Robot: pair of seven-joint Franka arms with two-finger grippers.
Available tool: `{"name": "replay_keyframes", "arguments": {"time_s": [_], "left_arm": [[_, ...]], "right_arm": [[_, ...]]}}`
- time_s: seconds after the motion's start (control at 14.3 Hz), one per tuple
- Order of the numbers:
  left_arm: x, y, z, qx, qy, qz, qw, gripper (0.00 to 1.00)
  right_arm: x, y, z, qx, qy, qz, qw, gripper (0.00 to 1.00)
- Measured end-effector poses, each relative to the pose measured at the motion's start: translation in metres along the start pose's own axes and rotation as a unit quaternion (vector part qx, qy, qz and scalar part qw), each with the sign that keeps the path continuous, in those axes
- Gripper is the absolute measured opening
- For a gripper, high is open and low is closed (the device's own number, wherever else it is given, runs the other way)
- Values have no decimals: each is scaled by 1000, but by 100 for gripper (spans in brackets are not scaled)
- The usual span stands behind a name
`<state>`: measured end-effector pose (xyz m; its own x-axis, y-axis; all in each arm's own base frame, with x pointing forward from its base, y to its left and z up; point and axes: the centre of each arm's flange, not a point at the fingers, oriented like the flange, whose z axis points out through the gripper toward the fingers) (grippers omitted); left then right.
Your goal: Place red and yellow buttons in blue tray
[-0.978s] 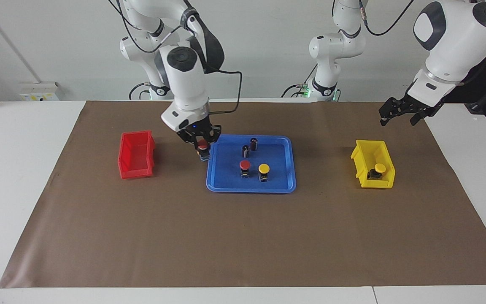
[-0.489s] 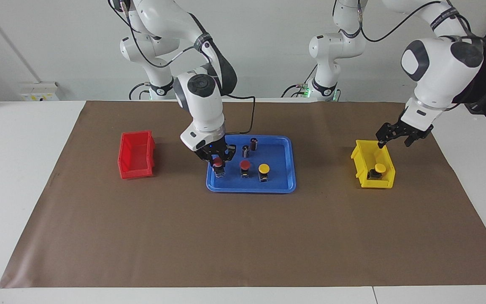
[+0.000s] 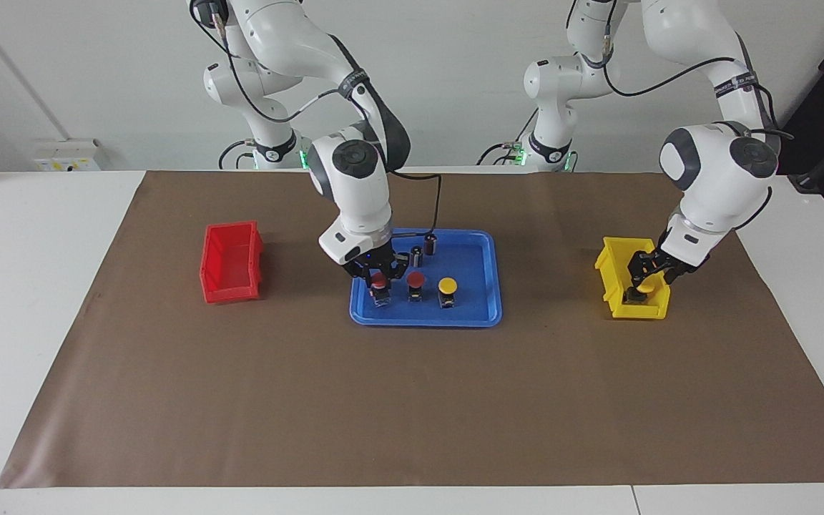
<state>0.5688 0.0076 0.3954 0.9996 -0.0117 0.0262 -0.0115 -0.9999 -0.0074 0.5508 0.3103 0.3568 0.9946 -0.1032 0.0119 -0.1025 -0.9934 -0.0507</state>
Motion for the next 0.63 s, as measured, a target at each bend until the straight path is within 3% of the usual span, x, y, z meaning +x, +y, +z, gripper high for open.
{"name": "replay_keyframes", "arguments": {"time_s": [0.14, 0.21, 0.56, 0.63], "left_arm": [[-1, 0, 3, 0, 0, 0, 1000, 69], [-3, 0, 6, 0, -1, 0, 1000, 65], [-9, 0, 19, 0, 0, 0, 1000, 63], [-9, 0, 20, 0, 1, 0, 1000, 63]], "right_arm": [[-1, -1, 3, -1, -2, 0, 1000, 41], [0, -1, 3, -1, -2, 0, 1000, 47], [21, 5, -33, 1, 20, 7, 1000, 100], [33, 14, -51, -7, 25, 13, 1000, 100]]}}
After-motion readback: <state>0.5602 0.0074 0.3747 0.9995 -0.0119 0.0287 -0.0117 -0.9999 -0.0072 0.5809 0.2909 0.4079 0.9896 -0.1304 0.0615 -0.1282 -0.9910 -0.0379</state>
